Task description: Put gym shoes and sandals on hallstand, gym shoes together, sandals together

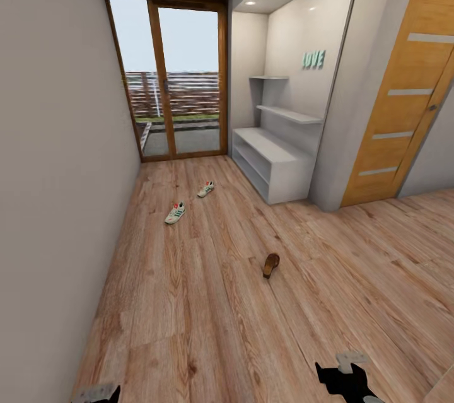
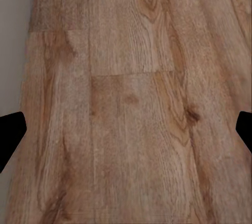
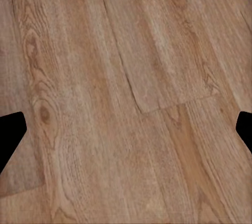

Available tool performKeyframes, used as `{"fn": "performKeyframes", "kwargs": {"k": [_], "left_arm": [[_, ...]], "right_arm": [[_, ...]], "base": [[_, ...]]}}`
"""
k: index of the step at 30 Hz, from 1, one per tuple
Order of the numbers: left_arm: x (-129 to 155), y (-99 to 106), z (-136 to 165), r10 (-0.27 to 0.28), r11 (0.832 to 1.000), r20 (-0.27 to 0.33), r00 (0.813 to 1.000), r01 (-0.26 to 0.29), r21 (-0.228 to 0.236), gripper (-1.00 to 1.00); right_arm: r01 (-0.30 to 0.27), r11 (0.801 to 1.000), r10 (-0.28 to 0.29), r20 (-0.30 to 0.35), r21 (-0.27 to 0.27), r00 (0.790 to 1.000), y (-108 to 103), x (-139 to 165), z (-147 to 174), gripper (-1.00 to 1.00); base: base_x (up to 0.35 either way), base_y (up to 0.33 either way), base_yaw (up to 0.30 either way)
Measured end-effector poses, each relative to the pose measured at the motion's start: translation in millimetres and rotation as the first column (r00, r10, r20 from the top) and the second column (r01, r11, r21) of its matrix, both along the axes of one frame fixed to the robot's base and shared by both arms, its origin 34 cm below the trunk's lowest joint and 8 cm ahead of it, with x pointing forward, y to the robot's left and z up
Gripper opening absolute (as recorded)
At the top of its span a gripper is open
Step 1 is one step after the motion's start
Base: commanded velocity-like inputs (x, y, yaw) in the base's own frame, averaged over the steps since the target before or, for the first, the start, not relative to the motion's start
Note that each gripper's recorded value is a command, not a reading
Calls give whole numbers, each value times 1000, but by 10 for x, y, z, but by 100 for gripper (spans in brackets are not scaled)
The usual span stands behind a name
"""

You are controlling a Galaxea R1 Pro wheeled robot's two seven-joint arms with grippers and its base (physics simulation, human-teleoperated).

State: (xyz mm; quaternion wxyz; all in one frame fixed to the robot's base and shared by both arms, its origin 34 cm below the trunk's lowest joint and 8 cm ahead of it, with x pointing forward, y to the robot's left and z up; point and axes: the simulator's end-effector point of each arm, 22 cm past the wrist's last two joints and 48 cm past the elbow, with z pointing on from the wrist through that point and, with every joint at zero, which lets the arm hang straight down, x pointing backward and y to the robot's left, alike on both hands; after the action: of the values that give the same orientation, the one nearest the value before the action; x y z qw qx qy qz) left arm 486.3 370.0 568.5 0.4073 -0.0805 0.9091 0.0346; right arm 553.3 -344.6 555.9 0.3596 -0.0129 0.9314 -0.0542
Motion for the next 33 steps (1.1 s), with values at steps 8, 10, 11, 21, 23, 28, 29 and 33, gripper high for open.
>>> {"fn": "performKeyframes", "kwargs": {"k": [8, 10, 11, 21, 23, 28, 29, 33], "left_arm": [[363, -19, 351, -18, 999, 167, 986, 11, 37, 100], [502, -24, 435, -22, 999, 197, 980, 14, 42, 100], [555, -26, 467, -24, 999, 208, 978, 15, 43, 100], [875, -54, 677, -28, 999, 271, 962, 17, 45, 100], [963, -60, 737, -28, 999, 287, 958, 16, 45, 100], [1038, -84, 736, -28, 999, 296, 955, 17, 42, 100], [1037, -84, 720, -28, 999, 297, 955, 17, 41, 100], [1047, -92, 641, -27, 999, 295, 955, 16, 40, 100]], "right_arm": [[-4, 1000, 4, 69, -1, 998, 26, 307, 224, 100], [-5, 1000, 5, 93, -3, 996, 31, 411, 311, 100], [-6, 1000, 6, 102, -3, 995, 30, 445, 342, 100], [-14, 1000, 15, 132, -8, 991, 40, 528, 428, 100], [-14, 1000, 15, 134, -8, 991, 40, 534, 436, 100], [-17, 1000, 18, 138, -10, 990, 51, 541, 409, 100], [-17, 1000, 18, 138, -10, 990, 51, 540, 392, 100], [-18, 1000, 20, 139, -10, 990, 57, 539, 327, 100]], "base": [[0, 0, 0], [0, 0, 0], [0, 0, 0], [0, 0, 0], [0, 0, 0], [0, 0, 0], [0, 0, 0], [0, 0, 0]]}}
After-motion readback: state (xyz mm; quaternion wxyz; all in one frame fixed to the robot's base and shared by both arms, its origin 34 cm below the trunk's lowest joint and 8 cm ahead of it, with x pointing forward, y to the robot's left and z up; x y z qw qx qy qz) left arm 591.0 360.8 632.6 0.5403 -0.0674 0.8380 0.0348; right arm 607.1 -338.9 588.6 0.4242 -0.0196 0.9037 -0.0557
